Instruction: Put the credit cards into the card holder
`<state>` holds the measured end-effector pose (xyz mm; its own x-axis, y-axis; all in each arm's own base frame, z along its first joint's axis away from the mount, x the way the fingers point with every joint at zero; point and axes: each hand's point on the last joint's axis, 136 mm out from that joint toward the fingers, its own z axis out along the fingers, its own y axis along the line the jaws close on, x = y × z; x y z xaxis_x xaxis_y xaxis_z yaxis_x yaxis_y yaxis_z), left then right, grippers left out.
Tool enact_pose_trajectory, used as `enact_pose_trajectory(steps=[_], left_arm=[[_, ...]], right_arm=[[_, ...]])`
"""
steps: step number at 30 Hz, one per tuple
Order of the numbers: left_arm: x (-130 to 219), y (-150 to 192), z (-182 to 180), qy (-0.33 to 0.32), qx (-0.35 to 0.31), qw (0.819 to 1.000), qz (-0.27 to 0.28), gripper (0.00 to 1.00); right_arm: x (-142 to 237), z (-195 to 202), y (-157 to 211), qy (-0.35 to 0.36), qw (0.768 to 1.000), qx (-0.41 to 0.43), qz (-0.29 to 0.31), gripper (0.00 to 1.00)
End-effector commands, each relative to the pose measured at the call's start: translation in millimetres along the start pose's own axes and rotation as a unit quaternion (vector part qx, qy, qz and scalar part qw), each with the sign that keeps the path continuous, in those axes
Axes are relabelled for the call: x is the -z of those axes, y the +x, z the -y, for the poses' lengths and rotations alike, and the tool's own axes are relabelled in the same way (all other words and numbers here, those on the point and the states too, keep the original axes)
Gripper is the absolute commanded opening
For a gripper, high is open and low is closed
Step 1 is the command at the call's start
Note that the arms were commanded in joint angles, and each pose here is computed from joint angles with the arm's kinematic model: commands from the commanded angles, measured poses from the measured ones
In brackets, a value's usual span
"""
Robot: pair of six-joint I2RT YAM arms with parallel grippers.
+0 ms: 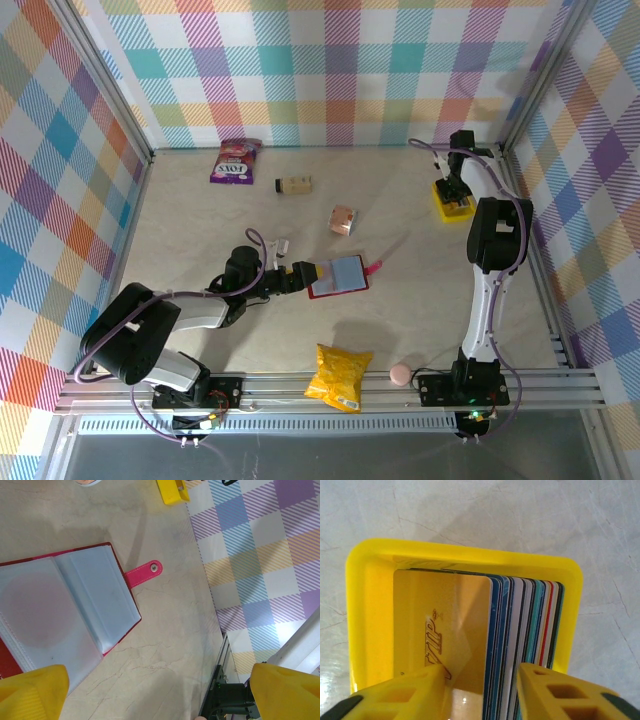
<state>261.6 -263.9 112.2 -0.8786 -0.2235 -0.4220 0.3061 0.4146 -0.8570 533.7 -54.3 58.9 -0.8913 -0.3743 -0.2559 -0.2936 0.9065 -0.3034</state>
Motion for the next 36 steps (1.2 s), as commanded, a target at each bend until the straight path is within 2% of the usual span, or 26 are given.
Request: enact_pose_trajectory(steps=[1, 11, 22, 26, 31, 36], left_arm=[[-2.2, -7.9, 2.9, 0.005, -0.012, 1.0, 0.004, 0.93], [-4.1, -6.7, 0.1, 0.004, -0.012, 1.0, 0.0, 0.92], [-5.6, -5.8, -1.1, 0.004, -0.009, 1.0, -0.003, 0.92], [-5.8, -5.7, -0.7, 0.004, -0.009, 1.0, -0.003, 0.91], [-5.6, -6.0, 0.2, 0.006, -0.01, 1.0, -0.003, 0.91], [-4.7, -6.4, 1.4, 0.007, -0.011, 1.0, -0.001, 0.91]], right_arm=[[3.8, 7.0, -7.3, 0.02, 1.0, 0.004, 0.011, 0.37], [15.7, 17.6, -16.4, 0.045, 0.998, 0.002, 0.036, 0.19], [31.7, 17.2, -22.7, 0.038, 0.998, 0.001, 0.053, 0.07], [35.4, 2.8, -23.2, -0.007, 0.998, -0.008, 0.058, 0.0], [46.0, -26.3, -24.4, -0.093, 0.993, -0.028, 0.071, 0.0], [54.0, -46.1, -22.6, -0.15, 0.985, -0.047, 0.072, 0.0]])
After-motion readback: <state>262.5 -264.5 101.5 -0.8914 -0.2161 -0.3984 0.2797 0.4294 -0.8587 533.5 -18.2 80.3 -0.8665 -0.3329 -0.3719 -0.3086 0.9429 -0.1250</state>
